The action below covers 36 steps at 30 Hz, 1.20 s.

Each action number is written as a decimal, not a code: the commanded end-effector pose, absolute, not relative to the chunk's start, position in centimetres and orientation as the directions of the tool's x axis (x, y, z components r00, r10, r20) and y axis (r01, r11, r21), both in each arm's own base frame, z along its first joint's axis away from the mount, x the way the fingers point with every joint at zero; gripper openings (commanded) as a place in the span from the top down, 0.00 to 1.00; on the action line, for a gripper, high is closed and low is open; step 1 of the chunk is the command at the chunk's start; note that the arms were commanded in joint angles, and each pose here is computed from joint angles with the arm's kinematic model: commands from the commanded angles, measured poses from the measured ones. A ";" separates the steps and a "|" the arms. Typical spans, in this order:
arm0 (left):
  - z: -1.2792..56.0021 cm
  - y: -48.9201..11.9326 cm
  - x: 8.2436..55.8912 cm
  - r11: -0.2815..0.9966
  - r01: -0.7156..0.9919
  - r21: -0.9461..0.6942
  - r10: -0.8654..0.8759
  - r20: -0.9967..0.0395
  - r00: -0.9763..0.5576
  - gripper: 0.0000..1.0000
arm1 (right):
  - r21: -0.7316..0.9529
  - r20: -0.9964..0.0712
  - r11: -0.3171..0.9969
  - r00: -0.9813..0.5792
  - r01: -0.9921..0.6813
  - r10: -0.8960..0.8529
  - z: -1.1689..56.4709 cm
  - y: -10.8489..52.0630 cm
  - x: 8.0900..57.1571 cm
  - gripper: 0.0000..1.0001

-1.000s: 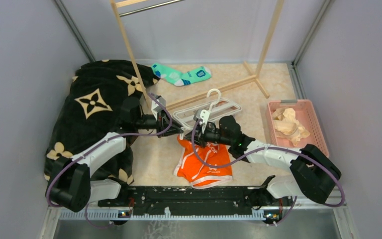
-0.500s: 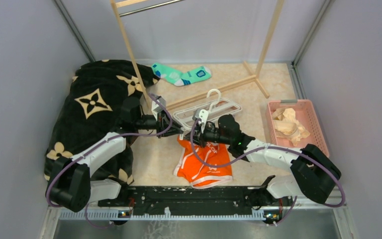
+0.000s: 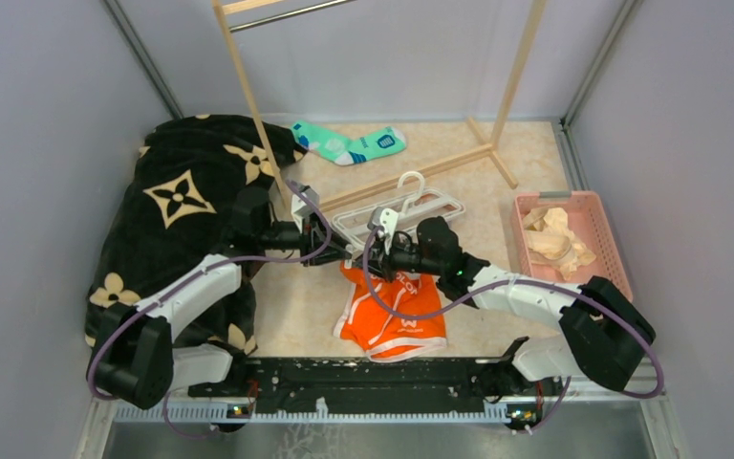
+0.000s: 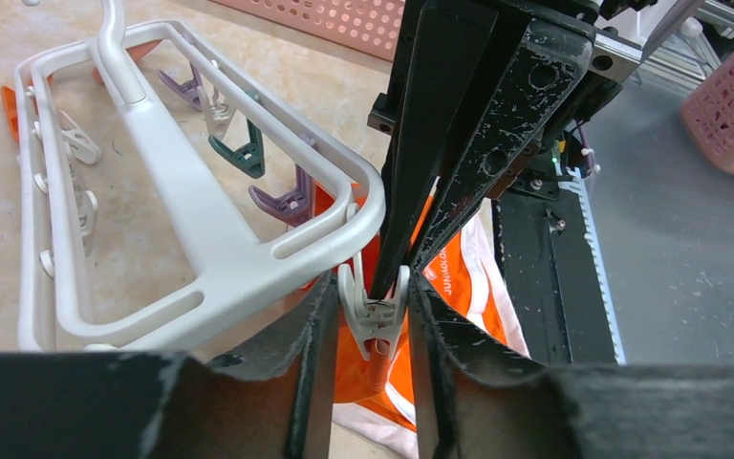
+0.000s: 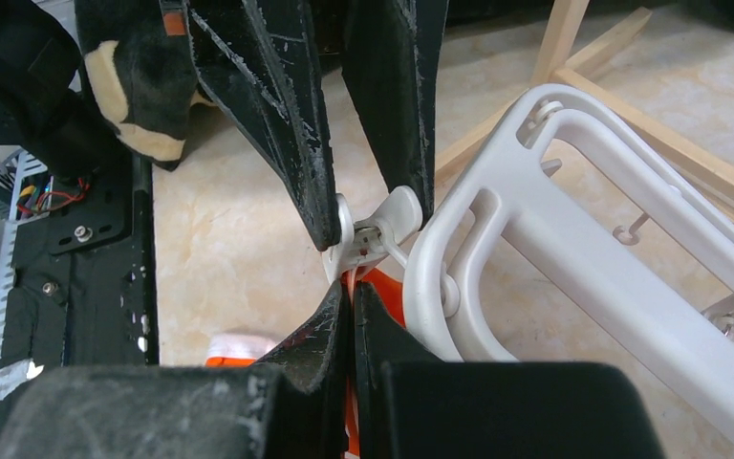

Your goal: Clip the underwear to the hanger

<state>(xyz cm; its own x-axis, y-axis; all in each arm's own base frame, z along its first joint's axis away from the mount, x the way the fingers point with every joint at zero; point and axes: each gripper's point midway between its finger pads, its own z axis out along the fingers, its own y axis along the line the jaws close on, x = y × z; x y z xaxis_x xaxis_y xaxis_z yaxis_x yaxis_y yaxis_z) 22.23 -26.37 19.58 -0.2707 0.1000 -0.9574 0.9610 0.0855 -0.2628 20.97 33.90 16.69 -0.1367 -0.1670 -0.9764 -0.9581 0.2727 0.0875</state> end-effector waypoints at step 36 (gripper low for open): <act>24.5 -19.8 28.9 0.713 0.658 -0.243 -0.101 -0.964 -0.246 0.01 | 0.070 -0.956 0.352 -0.164 -0.933 -0.245 17.2 36.4 25.5 0.43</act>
